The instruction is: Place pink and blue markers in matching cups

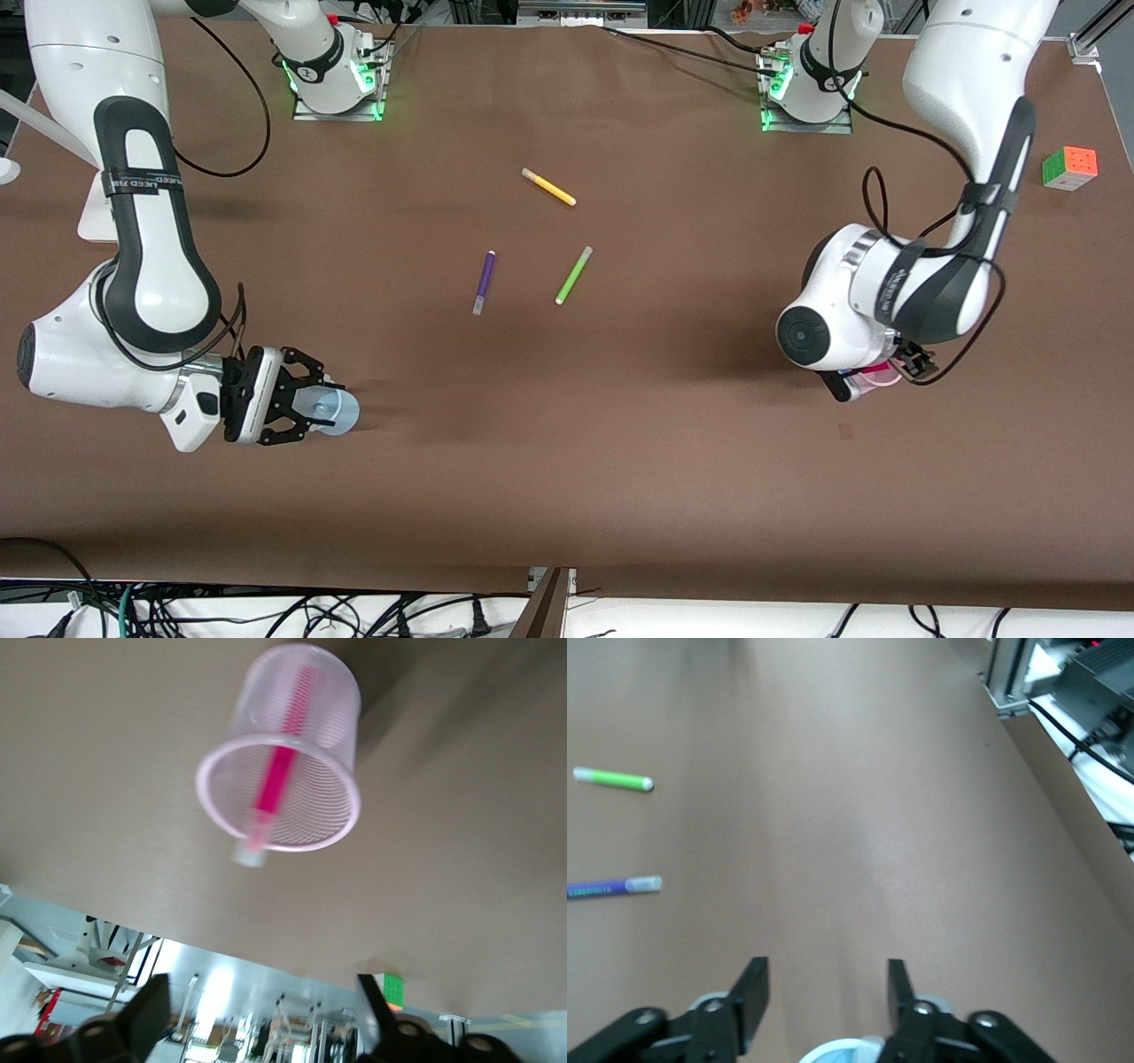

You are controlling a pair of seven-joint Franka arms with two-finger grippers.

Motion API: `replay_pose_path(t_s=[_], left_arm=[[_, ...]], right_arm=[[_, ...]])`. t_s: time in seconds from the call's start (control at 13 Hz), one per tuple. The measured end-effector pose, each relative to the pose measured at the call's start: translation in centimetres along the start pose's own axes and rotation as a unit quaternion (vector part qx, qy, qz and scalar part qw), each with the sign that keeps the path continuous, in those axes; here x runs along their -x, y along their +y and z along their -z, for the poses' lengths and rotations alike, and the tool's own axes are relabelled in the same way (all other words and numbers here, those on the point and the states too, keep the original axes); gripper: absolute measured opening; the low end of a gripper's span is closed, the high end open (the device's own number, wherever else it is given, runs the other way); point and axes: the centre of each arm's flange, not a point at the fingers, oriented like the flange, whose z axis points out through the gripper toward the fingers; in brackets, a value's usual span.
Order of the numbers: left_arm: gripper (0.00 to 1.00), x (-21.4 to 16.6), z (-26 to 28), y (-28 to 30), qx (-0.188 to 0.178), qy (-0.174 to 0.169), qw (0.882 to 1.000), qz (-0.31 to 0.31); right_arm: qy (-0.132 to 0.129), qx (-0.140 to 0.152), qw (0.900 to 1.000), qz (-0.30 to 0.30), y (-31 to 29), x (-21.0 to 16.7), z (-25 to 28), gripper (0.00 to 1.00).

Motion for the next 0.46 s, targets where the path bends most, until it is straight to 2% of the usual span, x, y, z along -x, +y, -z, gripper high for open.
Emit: replay_pose_path(t_s=[0.15,0.23,0.31,0.46], left_arm=[[1.0,2.6,3.5,-1.3,0.01,0.043,0.999,0.03],[1.0,4.1,5.4,-1.8,0.022,0.07,0.996,0.045],[1.0,5.8,7.1,-2.2,0.033,0.097,0.993,0.059],[1.0,8.7,10.1,-2.7,0.068,0.155,0.982,0.081]], right_arm=[[-0.003,-0.006,0.998,-0.066,-0.4,-0.7,0.7,0.92],[-0.014,-0.012,0.995,-0.102,-0.7,-1.0,1.2,0.99],[-0.028,-0.016,0.99,-0.14,-1.0,-1.3,1.7,1.0],[-0.064,-0.012,0.973,-0.222,-1.7,-2.0,3.3,1.0]])
